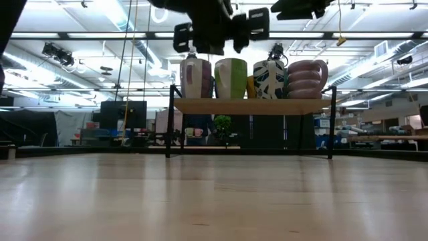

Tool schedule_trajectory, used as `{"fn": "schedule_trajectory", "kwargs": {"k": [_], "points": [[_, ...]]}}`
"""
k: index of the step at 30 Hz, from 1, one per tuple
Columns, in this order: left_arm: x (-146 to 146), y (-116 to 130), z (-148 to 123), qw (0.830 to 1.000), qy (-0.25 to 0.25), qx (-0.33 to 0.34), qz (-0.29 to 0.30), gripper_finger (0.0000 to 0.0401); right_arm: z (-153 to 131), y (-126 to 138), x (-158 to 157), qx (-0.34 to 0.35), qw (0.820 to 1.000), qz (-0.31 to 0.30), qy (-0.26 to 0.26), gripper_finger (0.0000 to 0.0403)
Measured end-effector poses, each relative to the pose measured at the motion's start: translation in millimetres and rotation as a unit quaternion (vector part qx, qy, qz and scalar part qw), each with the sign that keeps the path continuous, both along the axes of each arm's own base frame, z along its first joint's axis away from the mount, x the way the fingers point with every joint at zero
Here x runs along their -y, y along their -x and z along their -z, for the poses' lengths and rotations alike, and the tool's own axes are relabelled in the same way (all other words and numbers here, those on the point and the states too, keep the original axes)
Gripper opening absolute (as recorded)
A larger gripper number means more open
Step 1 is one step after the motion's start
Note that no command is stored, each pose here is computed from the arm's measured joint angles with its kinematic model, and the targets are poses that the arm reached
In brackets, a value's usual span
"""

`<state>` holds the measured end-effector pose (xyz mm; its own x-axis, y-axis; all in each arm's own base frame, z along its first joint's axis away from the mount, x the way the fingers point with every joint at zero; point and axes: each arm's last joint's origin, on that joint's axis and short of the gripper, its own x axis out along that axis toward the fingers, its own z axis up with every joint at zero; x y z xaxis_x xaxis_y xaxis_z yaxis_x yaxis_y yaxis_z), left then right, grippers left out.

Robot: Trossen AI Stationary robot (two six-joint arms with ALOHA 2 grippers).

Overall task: Place coffee mugs
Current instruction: Adjust the green mug

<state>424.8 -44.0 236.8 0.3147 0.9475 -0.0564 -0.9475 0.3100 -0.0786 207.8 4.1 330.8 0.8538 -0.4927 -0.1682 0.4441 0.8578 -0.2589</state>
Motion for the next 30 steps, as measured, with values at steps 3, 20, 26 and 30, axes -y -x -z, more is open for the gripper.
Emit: {"fn": "schedule_trajectory", "kwargs": {"k": [3,20,26,30], "points": [[-9.2,-0.9,6.1,1.0,0.003,0.006,-0.014,0.0178,-0.5,0.5,0.1,-0.004,1.0,-0.002,0.009,0.0315],[-24.2,1.1,-5.3,1.0,-0.005,-0.01,-0.027,0.0178,-1.2,1.6,0.2,0.0,1.0,-0.003,0.004,0.0315],[-33.3,0.2,-17.1,0.999,-0.019,-0.032,-0.025,0.0178,-2.2,1.4,0.2,0.006,1.0,-0.003,0.004,0.0315],[-41.5,-0.1,-17.0,0.999,-0.019,-0.036,-0.031,0.0178,-3.7,1.1,0.1,0.014,1.0,-0.003,0.003,0.0315]]}}
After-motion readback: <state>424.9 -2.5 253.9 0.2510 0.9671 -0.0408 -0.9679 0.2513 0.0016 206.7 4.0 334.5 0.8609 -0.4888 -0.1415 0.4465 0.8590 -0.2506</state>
